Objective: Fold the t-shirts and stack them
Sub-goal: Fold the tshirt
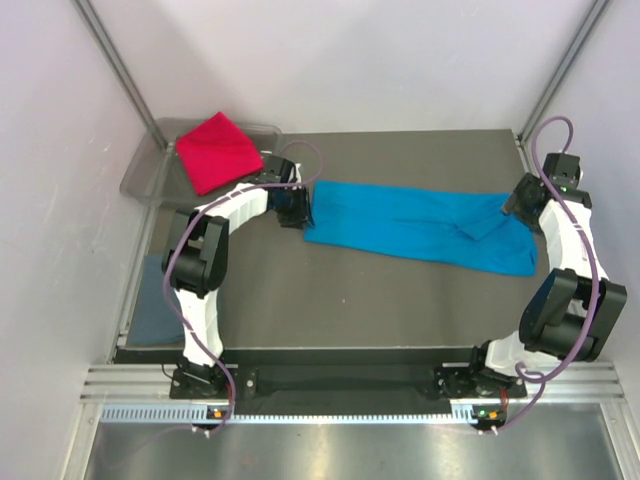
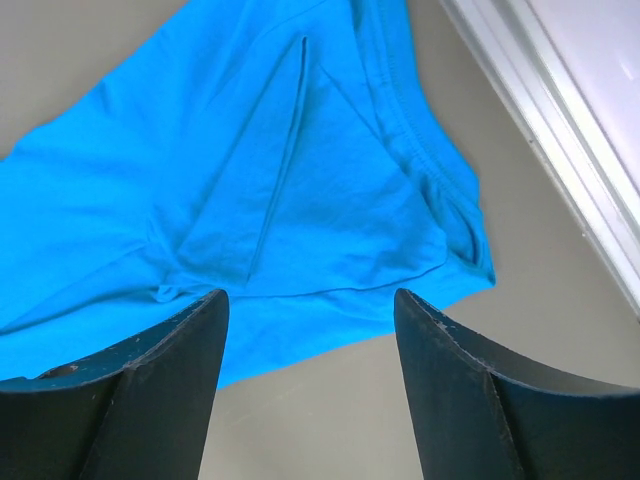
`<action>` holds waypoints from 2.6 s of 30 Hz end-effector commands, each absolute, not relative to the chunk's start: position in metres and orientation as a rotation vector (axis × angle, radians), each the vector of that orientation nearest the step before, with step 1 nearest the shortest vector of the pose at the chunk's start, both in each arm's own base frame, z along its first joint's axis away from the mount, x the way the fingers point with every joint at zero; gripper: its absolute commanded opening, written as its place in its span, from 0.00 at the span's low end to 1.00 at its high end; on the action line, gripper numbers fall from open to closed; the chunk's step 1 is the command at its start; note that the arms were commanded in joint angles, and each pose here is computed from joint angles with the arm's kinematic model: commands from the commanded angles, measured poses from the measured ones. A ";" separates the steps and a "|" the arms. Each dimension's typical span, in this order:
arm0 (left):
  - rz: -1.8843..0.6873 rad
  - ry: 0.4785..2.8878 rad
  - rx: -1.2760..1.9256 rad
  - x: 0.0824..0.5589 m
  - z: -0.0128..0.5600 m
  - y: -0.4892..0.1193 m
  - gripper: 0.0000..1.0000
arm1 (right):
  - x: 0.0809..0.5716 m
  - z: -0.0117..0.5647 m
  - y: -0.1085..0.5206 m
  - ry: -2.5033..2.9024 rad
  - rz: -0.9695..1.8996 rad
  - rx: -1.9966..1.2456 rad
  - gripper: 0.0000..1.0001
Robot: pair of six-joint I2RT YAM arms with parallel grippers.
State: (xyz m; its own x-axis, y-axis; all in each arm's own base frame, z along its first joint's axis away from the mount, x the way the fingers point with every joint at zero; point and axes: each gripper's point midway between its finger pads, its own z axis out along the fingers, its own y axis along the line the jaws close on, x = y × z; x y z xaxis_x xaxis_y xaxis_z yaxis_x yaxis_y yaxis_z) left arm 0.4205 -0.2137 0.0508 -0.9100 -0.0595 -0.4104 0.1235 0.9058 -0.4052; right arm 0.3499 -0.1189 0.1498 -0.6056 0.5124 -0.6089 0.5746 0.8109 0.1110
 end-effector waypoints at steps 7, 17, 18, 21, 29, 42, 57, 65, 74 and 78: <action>-0.694 2.593 0.094 0.431 0.052 -0.224 0.38 | 0.355 0.159 -0.110 2.324 -0.061 0.749 0.67; -0.709 2.617 0.085 0.426 0.046 -0.226 0.34 | 0.360 0.159 -0.108 2.328 -0.039 0.747 0.67; -0.708 2.622 0.083 0.425 0.044 -0.226 0.34 | 0.360 0.159 -0.108 2.328 -0.039 0.747 0.67; -0.703 2.622 0.087 0.426 0.044 -0.225 0.31 | 0.360 0.158 -0.107 2.334 -0.033 0.748 0.67; -0.635 2.705 0.035 0.411 0.037 -0.213 0.00 | 0.358 0.154 -0.107 2.338 -0.032 0.751 0.68; -0.541 2.725 -0.021 0.395 0.042 -0.196 0.00 | 0.353 0.142 -0.103 2.367 -0.019 0.757 0.68; -0.731 2.474 0.112 0.446 0.129 -0.238 0.36 | 0.387 0.096 -0.088 2.415 0.217 0.918 0.70; -0.995 2.487 0.083 0.451 0.107 -0.280 0.30 | 0.395 0.063 -0.070 2.436 0.381 1.004 0.64; -0.934 2.540 0.110 0.440 0.093 -0.273 0.29 | 0.401 0.046 -0.062 2.418 0.456 1.041 0.59; -0.885 2.556 0.126 0.436 0.091 -0.266 0.29 | 0.412 0.049 -0.061 2.383 0.488 1.044 0.51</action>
